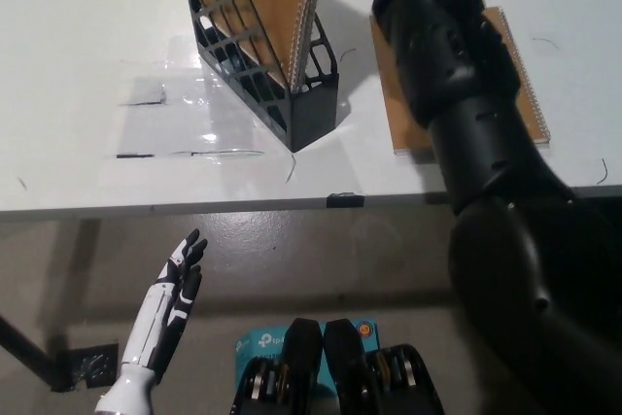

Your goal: Use the right hand to pick up a book from the book holder on the left side and put it on another book on the right side

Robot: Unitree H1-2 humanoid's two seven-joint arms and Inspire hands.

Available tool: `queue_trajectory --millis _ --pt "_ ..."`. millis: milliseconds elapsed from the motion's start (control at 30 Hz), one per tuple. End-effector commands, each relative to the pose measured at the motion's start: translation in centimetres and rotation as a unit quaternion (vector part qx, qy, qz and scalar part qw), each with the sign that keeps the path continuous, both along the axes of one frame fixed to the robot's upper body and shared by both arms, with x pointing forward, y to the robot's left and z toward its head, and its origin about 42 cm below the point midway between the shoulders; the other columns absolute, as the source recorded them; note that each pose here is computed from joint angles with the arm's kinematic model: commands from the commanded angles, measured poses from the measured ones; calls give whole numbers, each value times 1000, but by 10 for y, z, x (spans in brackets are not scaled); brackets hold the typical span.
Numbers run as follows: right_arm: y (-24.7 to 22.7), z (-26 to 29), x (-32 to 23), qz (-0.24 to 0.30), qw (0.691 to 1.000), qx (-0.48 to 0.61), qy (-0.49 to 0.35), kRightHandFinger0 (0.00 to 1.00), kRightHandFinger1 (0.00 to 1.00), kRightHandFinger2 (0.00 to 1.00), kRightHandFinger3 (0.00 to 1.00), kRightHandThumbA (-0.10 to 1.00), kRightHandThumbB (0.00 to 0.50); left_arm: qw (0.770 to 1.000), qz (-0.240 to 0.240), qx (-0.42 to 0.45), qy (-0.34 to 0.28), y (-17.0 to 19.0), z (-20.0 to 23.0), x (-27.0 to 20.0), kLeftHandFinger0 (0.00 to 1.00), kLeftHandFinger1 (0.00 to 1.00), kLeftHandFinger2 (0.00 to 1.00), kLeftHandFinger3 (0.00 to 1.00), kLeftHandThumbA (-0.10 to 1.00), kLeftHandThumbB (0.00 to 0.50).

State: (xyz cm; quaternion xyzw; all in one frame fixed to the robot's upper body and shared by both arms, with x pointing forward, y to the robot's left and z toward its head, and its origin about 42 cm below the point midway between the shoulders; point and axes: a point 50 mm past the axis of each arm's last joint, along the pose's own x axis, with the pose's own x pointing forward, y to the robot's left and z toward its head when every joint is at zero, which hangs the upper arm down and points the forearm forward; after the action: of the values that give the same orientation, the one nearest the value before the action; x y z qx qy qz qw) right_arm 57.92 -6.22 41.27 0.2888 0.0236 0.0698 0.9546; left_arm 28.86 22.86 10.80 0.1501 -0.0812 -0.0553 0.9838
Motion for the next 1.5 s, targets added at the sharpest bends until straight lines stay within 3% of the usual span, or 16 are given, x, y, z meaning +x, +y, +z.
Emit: queue_trajectory --millis 0,133,267,400,667,1000,1067,1100,1167,1467 --pt "-23 246 -43 49 962 171 -208 0 176 739 1000 -100 65 999 -9 -2 -36 1 15 8 1000 1000 1000 1000 1000 99" --pt "-44 260 -44 68 949 223 -212 0 174 734 1000 -100 22 999 -9 -5 -32 1 13 6 1000 1000 1000 1000 1000 95" --pt "-56 271 -45 77 944 242 -211 0 194 716 1000 -100 40 999 -6 -3 -31 0 11 4 1000 1000 1000 1000 1000 90" --pt "-67 281 -47 79 937 263 -213 0 178 703 1000 -100 23 1000 -4 -1 -30 0 9 2 1000 1000 1000 1000 1000 87" --pt "-94 298 -55 75 922 304 -227 0 221 818 1000 -100 1 1000 -6 -5 -28 -1 6 -1 1000 1000 1000 1000 1000 85" --pt "-146 285 -49 32 925 308 -222 0 167 711 1000 -100 0 1000 -7 -3 -24 2 4 -4 1000 1000 1000 1000 1000 89" --pt "-154 281 -48 28 923 314 -219 0 106 603 1000 -100 0 1000 -7 -5 -24 3 3 -4 1000 1000 1000 1000 1000 89" --pt "-162 278 -46 25 923 322 -210 0 166 658 1000 -100 25 1000 -5 -4 -24 3 3 -5 1000 1000 1000 1000 1000 88" --pt "-171 274 -43 16 922 330 -201 0 182 691 1000 -100 28 1000 -3 -4 -25 4 3 -5 1000 1000 1000 1000 1000 84" --pt "-204 244 -30 -2 923 346 -167 0 198 693 1000 -100 22 1000 4 -2 -22 6 -1 -10 1000 1000 1000 1000 1000 71"
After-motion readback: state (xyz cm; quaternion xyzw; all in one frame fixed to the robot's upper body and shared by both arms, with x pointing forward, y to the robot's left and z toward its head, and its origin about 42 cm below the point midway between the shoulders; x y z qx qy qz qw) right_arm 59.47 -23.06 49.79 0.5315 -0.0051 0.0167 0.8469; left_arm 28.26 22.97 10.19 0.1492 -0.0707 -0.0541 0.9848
